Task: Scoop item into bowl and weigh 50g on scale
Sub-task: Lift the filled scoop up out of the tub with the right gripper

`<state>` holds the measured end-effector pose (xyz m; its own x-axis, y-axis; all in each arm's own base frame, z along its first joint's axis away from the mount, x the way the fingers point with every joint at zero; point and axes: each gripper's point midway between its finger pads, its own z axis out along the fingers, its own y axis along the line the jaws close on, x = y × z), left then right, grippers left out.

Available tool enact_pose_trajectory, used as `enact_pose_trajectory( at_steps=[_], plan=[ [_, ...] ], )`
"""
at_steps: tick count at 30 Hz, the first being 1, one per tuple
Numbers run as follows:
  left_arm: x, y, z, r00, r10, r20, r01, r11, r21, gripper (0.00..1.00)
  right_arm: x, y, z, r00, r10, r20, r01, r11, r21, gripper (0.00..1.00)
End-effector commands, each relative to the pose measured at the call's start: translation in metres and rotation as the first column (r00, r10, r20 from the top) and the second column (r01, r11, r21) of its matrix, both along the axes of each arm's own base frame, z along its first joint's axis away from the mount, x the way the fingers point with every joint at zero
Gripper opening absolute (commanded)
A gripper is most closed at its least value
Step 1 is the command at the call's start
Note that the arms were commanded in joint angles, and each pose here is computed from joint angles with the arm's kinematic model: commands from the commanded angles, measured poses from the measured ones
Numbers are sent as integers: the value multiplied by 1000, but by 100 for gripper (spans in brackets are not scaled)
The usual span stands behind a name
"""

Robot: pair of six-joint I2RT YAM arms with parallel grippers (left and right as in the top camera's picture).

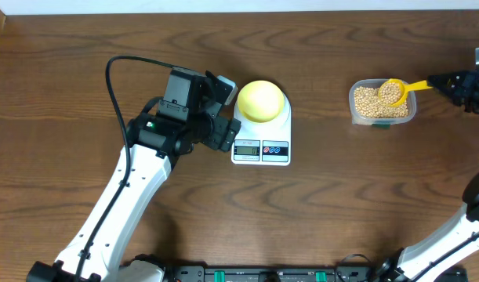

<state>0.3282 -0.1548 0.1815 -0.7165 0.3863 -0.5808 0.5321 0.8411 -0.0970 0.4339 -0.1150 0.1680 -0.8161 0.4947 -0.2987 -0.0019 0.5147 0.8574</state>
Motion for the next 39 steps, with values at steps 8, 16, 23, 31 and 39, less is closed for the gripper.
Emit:
enact_pose_trajectory(
  at_steps=[8, 16, 23, 31, 39],
  plan=[
    [-1, 0, 0, 1000, -15, 4, 15, 1000, 1, 87, 1, 8, 21, 998, 1, 60, -12, 982, 187, 1],
    [-1, 0, 0, 1000, -15, 4, 15, 1000, 1, 87, 1, 9, 26, 999, -7, 46, -4, 972, 235, 1],
    [-1, 0, 0, 1000, -15, 4, 15, 1000, 1, 87, 1, 11, 36, 998, -6, 62, -12, 956, 293, 1],
    [-1, 0, 0, 1000, -15, 4, 15, 1000, 1, 87, 1, 15, 50, 994, 2, 111, -41, 934, 354, 1],
    [-1, 0, 0, 1000, -15, 4, 15, 1000, 1, 87, 0, 17, 59, 990, 5, 144, -62, 919, 390, 1]
  ],
)
